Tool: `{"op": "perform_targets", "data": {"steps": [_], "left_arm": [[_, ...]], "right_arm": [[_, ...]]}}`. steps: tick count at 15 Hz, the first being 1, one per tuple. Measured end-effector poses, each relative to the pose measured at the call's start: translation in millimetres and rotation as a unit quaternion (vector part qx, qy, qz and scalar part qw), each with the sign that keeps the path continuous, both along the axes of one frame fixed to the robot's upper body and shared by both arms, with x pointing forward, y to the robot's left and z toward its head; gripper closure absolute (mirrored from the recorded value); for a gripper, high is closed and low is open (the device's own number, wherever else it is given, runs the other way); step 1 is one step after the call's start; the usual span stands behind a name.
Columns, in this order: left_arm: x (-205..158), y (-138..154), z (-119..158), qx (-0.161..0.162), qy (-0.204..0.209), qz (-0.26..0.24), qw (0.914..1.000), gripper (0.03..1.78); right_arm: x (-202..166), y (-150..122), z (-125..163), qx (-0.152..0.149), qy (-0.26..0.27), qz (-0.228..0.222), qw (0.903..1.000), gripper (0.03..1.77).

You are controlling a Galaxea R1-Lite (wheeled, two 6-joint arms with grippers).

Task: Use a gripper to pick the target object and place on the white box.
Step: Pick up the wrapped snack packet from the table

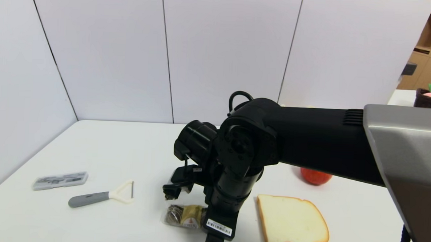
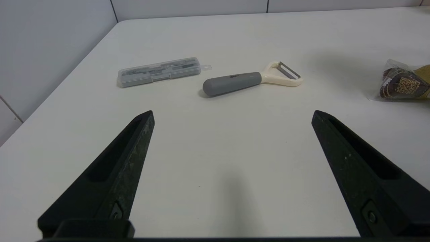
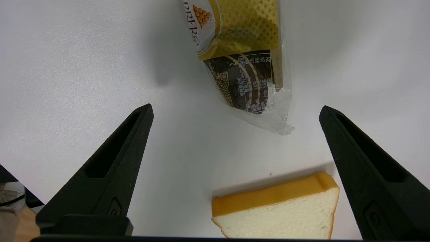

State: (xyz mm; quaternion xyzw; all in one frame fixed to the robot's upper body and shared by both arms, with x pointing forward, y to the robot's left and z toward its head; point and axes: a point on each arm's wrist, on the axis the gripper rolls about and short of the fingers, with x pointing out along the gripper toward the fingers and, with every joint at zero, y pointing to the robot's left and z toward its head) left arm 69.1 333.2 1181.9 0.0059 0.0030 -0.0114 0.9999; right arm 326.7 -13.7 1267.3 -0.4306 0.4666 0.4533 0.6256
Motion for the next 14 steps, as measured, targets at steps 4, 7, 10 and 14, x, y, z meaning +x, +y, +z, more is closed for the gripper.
{"op": "perform_targets", "data": {"steps": [4, 7, 10, 14], "left_arm": [[0.0, 0.0, 0.0, 0.000, 0.000, 0.000, 1.0000, 0.12], [0.0, 0.0, 0.0, 0.000, 0.000, 0.000, 1.0000, 0.12], [0.0, 0.0, 0.0, 0.000, 0.000, 0.000, 1.0000, 0.12], [0.0, 0.0, 0.0, 0.000, 0.000, 0.000, 1.0000, 0.12]], "right_arm": [[-6.7, 4.7, 0.1, 0.010, 0.014, 0.005, 0.9998, 0.09], [-10.2, 6.6, 0.2, 0.013, 0.022, -0.012, 0.9996, 0.09], [-11.2, 7.0, 0.8, 0.020, 0.030, -0.010, 0.9993, 0.09], [-16.0, 9.3, 3.6, 0.025, 0.028, -0.003, 0.9993, 0.09]]}}
